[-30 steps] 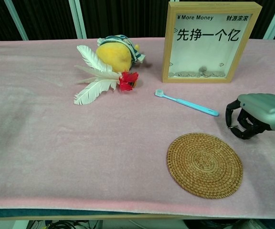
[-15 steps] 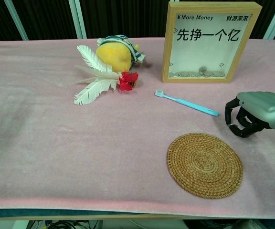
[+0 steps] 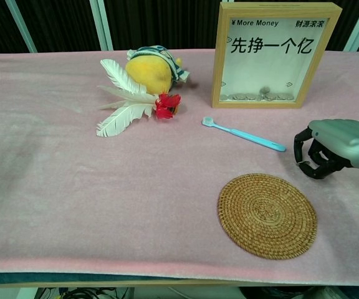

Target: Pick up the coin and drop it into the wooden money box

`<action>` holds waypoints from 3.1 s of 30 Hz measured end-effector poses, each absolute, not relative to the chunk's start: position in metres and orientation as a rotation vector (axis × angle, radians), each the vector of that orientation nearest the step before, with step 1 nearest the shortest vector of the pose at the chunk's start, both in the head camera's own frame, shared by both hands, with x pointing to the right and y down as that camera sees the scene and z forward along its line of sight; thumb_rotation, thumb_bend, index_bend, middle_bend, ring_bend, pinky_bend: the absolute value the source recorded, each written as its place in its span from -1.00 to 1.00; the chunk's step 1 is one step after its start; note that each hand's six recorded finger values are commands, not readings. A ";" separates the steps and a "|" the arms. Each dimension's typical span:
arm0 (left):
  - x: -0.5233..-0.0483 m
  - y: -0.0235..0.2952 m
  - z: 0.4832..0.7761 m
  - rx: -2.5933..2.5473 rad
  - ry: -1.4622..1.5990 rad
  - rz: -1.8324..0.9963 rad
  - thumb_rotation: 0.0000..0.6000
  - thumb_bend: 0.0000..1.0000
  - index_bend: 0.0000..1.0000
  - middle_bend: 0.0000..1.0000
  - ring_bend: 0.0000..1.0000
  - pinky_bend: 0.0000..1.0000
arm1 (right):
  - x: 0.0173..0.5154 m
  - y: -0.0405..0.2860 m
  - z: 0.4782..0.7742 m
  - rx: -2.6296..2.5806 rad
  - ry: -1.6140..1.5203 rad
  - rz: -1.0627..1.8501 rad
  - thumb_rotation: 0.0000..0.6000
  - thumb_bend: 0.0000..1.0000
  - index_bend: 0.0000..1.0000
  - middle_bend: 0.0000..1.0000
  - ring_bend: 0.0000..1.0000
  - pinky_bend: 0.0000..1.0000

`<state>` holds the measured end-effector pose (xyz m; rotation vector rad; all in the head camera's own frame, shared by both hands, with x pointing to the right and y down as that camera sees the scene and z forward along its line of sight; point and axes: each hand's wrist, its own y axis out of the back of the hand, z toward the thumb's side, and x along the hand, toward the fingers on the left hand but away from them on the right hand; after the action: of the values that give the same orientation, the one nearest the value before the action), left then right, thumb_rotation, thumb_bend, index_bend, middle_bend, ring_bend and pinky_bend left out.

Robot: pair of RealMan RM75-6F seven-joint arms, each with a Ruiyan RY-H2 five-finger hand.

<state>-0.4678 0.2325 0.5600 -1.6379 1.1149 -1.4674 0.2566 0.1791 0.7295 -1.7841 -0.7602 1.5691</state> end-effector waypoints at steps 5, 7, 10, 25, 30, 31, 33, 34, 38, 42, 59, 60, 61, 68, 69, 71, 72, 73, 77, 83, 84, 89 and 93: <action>-0.468 0.233 0.561 -1.641 1.113 -1.470 1.00 -0.29 -0.87 -1.00 -1.00 -1.00 | 0.256 0.179 0.730 -1.787 -0.762 1.568 1.00 -0.23 0.10 0.74 0.77 0.86; -0.468 0.233 0.561 -1.640 1.113 -1.471 1.00 -0.29 -0.87 -1.00 -1.00 -1.00 | 0.255 0.180 0.730 -1.786 -0.761 1.566 1.00 -0.23 0.10 0.74 0.77 0.86; -0.468 0.233 0.561 -1.640 1.112 -1.472 1.00 -0.29 -0.87 -1.00 -1.00 -1.00 | 0.255 0.179 0.729 -1.786 -0.766 1.563 1.00 -0.23 0.10 0.74 0.77 0.86; -0.468 0.234 0.561 -1.640 1.109 -1.477 1.00 -0.29 -0.87 -1.00 -1.00 -1.00 | 0.253 0.177 0.729 -1.788 -0.764 1.559 1.00 -0.23 0.16 0.74 0.77 0.86; -0.468 0.234 0.562 -1.642 1.108 -1.479 1.00 -0.29 -0.87 -1.00 -1.00 -1.00 | 0.253 0.178 0.729 -1.789 -0.762 1.557 1.00 -0.22 0.19 0.74 0.77 0.86; -0.468 0.234 0.562 -1.642 1.107 -1.479 1.00 -0.29 -0.87 -1.00 -1.00 -1.00 | 0.253 0.178 0.729 -1.790 -0.762 1.557 1.00 -0.22 0.20 0.74 0.77 0.86; -0.468 0.234 0.562 -1.642 1.108 -1.479 1.00 -0.29 -0.87 -1.00 -1.00 -1.00 | 0.253 0.178 0.729 -1.792 -0.761 1.558 1.00 -0.22 0.22 0.74 0.77 0.86; -0.468 0.234 0.562 -1.643 1.108 -1.479 1.00 -0.29 -0.87 -1.00 -1.00 -1.00 | 0.253 0.178 0.730 -1.792 -0.761 1.558 1.00 -0.22 0.22 0.74 0.77 0.86; -0.468 0.235 0.562 -1.645 1.107 -1.482 1.00 -0.29 -0.87 -1.00 -1.00 -1.00 | 0.252 0.178 0.728 -1.799 -0.770 1.552 1.00 -0.19 0.27 0.74 0.78 0.86; -0.468 0.234 0.562 -1.645 1.110 -1.482 1.00 -0.29 -0.87 -1.00 -1.00 -1.00 | 0.250 0.176 0.724 -1.807 -0.784 1.534 1.00 -0.16 0.29 0.75 0.78 0.86; -0.468 0.233 0.563 -1.652 1.117 -1.481 1.00 -0.29 -0.87 -1.00 -1.00 -1.00 | 0.227 0.124 0.655 -1.804 -0.812 1.419 1.00 -0.14 0.31 0.74 0.78 0.86; -0.469 0.233 0.563 -1.653 1.118 -1.482 1.00 -0.29 -0.87 -1.00 -1.00 -1.00 | 0.226 0.117 0.649 -1.800 -0.815 1.418 1.00 -0.14 0.31 0.74 0.78 0.86; -0.469 0.233 0.563 -1.655 1.120 -1.483 1.00 -0.29 -0.87 -1.00 -1.00 -1.00 | 0.225 0.110 0.643 -1.796 -0.819 1.417 1.00 -0.14 0.31 0.74 0.78 0.86; -0.470 0.233 0.565 -1.665 1.136 -1.500 1.00 -0.29 -0.87 -1.00 -1.00 -1.00 | 0.212 0.050 0.598 -1.769 -0.856 1.410 1.00 -0.14 0.35 0.74 0.78 0.86; -0.470 0.233 0.565 -1.667 1.137 -1.502 1.00 -0.29 -0.87 -1.00 -1.00 -1.00 | 0.210 0.043 0.595 -1.766 -0.854 1.412 1.00 -0.14 0.35 0.74 0.78 0.86; -0.471 0.233 0.565 -1.669 1.139 -1.507 1.00 -0.29 -0.87 -1.00 -1.00 -1.00 | 0.202 0.027 0.586 -1.762 -0.849 1.412 1.00 -0.14 0.35 0.74 0.78 0.86; -0.471 0.233 0.565 -1.670 1.141 -1.508 1.00 -0.29 -0.87 -1.00 -1.00 -1.00 | 0.198 0.021 0.582 -1.762 -0.848 1.411 1.00 -0.14 0.35 0.75 0.78 0.86; -0.472 0.233 0.565 -1.670 1.144 -1.511 1.00 -0.29 -0.87 -1.00 -1.00 -1.00 | 0.194 0.014 0.579 -1.763 -0.847 1.409 1.00 -0.14 0.35 0.75 0.78 0.86; -0.474 0.232 0.566 -1.670 1.151 -1.522 1.00 -0.29 -0.87 -1.00 -1.00 -1.00 | 0.175 -0.018 0.566 -1.770 -0.844 1.400 1.00 -0.14 0.35 0.74 0.78 0.86; -0.475 0.231 0.566 -1.665 1.152 -1.532 1.00 -0.29 -0.87 -1.00 -1.00 -1.00 | 0.160 -0.057 0.559 -1.752 -0.844 1.409 1.00 -0.14 0.35 0.74 0.78 0.86; -0.475 0.231 0.566 -1.665 1.152 -1.532 1.00 -0.29 -0.87 -1.00 -1.00 -1.00 | 0.159 -0.063 0.560 -1.746 -0.844 1.414 1.00 -0.14 0.35 0.74 0.78 0.86; -0.475 0.231 0.565 -1.661 1.151 -1.532 1.00 -0.29 -0.87 -1.00 -1.00 -1.00 | 0.162 -0.086 0.572 -1.730 -0.849 1.473 1.00 -0.14 0.35 0.74 0.78 0.86; -0.475 0.232 0.565 -1.660 1.148 -1.532 1.00 -0.29 -0.87 -1.00 -1.00 -1.00 | 0.162 -0.091 0.584 -1.737 -0.835 1.499 1.00 -0.14 0.35 0.74 0.78 0.86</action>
<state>-0.4748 0.2325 0.5649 -1.6603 1.1484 -1.5319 0.1624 -0.0915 0.5842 -1.7374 -0.8346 1.4993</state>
